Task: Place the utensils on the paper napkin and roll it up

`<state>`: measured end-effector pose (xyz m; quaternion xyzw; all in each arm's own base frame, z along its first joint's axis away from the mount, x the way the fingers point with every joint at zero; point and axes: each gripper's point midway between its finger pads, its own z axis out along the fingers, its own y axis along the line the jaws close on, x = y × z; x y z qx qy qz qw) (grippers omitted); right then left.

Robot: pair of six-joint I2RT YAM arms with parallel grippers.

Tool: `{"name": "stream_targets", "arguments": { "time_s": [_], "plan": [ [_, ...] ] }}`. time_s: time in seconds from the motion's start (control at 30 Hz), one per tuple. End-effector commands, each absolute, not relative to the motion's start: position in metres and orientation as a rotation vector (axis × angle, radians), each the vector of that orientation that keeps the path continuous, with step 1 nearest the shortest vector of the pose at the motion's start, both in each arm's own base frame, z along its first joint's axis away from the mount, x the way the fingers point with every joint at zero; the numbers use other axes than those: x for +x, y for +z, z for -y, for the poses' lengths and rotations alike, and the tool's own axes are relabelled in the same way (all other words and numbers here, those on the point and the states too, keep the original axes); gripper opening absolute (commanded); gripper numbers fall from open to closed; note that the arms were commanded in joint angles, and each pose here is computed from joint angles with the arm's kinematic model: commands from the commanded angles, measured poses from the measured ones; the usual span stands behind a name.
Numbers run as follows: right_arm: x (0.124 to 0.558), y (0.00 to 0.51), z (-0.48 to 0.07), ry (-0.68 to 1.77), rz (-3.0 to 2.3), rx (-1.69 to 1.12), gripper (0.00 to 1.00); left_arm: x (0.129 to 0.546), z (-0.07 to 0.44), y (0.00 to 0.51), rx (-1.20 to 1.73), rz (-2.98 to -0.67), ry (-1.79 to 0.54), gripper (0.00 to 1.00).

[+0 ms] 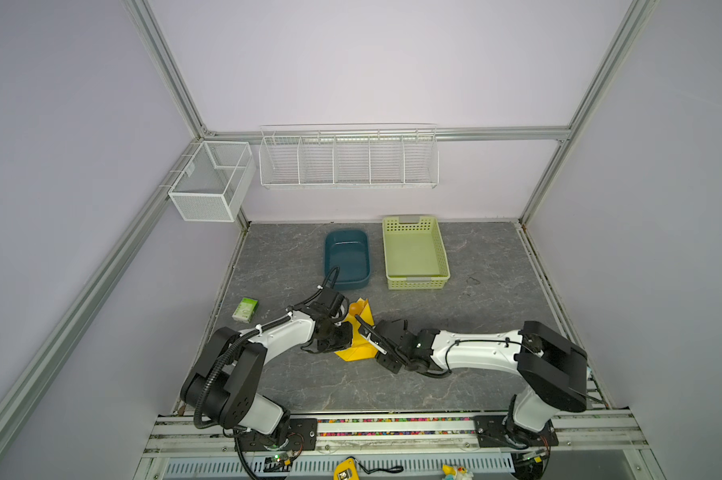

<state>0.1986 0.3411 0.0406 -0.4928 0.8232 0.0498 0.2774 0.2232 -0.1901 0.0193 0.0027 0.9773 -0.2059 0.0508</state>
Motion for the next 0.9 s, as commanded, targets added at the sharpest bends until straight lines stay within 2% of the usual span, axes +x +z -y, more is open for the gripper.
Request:
{"name": "stream_targets", "arguments": {
  "time_s": [0.0,0.53,0.87],
  "plan": [
    [0.201,0.053,-0.359,0.218,-2.114,-1.325,0.47,0.207,0.178,-0.001,0.008,-3.046,-0.555,0.00],
    [0.210,0.032,-0.369,0.151,-2.063,-1.397,0.39,0.206,0.177,-0.004,0.013,-3.065,-0.546,0.00],
    [0.213,0.038,-0.348,0.068,-2.063,-1.362,0.23,0.204,0.174,-0.006,0.010,-3.072,-0.527,0.00]
  ]
}}
